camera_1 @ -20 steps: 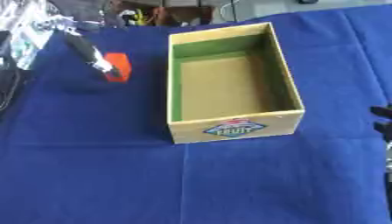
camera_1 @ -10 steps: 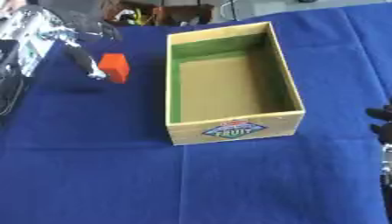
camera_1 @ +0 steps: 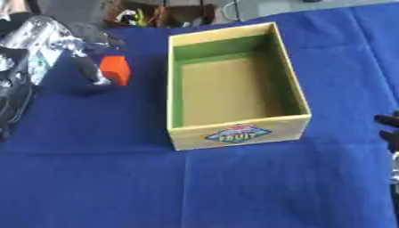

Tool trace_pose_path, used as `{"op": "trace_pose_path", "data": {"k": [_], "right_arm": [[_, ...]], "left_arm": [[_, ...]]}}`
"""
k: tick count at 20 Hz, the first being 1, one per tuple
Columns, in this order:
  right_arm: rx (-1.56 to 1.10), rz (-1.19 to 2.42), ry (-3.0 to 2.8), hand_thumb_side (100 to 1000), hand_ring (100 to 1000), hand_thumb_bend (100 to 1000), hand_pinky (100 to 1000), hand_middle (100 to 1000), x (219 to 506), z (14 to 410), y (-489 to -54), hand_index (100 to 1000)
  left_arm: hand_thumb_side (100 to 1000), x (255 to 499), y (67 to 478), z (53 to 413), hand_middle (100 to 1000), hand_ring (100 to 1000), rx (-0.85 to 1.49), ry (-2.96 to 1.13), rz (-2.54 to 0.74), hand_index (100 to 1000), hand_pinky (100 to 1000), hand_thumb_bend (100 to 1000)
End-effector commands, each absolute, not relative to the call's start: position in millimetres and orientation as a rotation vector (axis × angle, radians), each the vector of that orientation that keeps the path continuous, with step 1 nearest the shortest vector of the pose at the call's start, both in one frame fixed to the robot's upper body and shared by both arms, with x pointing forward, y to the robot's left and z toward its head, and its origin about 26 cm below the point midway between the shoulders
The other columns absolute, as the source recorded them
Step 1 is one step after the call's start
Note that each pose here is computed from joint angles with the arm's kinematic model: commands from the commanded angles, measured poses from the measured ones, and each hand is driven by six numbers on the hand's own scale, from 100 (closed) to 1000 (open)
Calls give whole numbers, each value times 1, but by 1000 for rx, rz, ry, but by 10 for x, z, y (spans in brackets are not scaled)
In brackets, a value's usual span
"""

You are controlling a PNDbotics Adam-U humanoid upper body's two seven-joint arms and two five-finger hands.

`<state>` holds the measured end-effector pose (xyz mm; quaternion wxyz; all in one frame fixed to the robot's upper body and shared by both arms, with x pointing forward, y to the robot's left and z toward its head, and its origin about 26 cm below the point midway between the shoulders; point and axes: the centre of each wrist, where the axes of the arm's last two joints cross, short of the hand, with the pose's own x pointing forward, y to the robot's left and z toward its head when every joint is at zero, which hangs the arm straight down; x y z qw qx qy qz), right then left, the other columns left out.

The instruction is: Pick up objects on the table and place them in the box.

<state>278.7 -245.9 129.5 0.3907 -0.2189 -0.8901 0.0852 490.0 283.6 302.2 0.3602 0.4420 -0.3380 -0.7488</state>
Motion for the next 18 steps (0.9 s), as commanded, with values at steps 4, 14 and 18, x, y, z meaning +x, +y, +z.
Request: {"op": "trace_pose_path", "data": {"k": [4,14,18], "right_arm": [[-561,231,-2285,1000,959,100,807,730,2779,1347,-2426,954],[-566,232,-2285,997,960,100,808,728,2779,1342,-2411,952],[-569,229,-2281,995,960,100,808,728,2777,1338,-2408,952]], "left_arm": [[530,4908,2907,3159,995,920,1053,-682,-2087,1000,759,531],[482,4945,2949,3101,842,849,989,-732,-2043,1000,714,406],[413,4931,2928,3131,684,759,975,-787,-2033,927,662,373]]}}
